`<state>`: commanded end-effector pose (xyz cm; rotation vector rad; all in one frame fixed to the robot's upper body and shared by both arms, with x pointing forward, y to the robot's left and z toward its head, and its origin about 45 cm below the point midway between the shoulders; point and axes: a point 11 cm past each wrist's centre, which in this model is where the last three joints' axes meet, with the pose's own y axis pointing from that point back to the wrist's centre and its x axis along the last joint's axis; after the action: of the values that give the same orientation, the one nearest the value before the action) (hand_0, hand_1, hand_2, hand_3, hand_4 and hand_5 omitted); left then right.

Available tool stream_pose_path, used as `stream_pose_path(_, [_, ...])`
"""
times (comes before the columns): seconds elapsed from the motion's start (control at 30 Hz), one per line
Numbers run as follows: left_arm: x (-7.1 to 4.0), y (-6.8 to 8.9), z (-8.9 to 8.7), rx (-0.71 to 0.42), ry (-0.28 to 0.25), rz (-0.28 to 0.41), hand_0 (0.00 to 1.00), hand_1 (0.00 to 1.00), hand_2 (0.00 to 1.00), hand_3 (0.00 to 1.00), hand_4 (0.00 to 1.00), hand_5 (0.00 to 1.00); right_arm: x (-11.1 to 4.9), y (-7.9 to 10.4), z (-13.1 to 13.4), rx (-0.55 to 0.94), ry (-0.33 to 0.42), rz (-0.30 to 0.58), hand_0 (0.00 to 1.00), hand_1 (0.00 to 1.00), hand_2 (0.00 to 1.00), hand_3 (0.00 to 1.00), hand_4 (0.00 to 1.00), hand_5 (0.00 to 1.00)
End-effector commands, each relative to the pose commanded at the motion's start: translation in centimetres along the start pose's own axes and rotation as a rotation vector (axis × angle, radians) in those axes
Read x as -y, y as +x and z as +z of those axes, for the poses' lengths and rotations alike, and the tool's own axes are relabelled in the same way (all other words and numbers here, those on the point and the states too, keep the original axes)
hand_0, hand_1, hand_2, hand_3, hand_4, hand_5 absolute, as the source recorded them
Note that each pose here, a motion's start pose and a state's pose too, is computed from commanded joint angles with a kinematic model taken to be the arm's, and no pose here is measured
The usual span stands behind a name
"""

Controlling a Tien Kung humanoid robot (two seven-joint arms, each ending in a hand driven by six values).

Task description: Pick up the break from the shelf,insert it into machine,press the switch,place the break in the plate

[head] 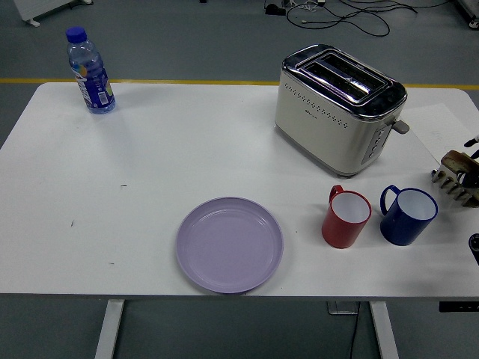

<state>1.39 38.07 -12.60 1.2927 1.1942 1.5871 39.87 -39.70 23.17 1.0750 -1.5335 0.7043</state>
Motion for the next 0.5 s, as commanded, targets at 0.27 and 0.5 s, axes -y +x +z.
stream_pose_path(0.27, [0.0,0.0,0.0,0.002,0.0,0.0,0.674,0.718,0.759,0.847,0.561,0.998,0.1,-0.3,0.0,-0.006,-0.004,0.002,0.431,0.458,0.468,0.554,0.634,0.016])
stream_pose_path(0.5, [0.0,0.0,0.1,0.004,-0.002,0.001,0.673,0.716,0.759,0.845,0.56,0.998,0.3,0.9,-0.2,0.025,0.0,0.094,0.346,0.384,0.432,0.503,0.499,0.002])
